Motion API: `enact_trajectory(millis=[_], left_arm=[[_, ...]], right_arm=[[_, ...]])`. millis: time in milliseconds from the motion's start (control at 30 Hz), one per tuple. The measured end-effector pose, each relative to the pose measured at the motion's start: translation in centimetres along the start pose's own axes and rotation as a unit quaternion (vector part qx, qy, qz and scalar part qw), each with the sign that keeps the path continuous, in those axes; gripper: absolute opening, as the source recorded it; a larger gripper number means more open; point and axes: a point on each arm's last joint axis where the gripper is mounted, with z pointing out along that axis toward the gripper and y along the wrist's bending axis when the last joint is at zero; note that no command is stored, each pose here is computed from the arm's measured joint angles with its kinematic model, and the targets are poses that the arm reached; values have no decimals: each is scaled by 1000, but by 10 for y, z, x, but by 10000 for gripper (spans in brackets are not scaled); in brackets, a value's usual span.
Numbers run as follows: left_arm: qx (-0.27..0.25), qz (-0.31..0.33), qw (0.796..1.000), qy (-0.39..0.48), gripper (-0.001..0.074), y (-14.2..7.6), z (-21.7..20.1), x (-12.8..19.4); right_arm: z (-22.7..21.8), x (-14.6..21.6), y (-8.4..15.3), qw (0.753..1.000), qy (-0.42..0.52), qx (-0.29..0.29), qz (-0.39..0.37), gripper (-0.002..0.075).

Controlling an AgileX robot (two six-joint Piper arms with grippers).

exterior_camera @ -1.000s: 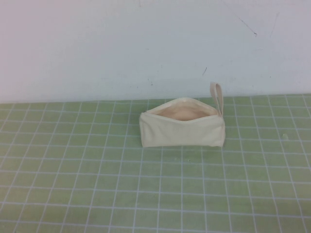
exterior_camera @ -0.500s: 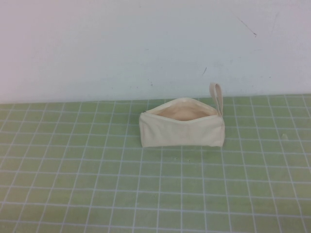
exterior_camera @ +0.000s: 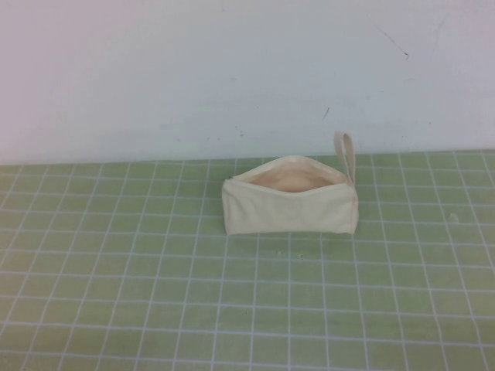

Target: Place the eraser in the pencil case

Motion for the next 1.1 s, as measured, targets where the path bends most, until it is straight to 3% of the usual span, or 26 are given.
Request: enact_trajectory(millis=[1100], left_arm=[[0, 0, 1000, 0, -1, 0, 0, 0]], right_arm=[[0, 1, -2, 1000, 8, 9, -15, 1]])
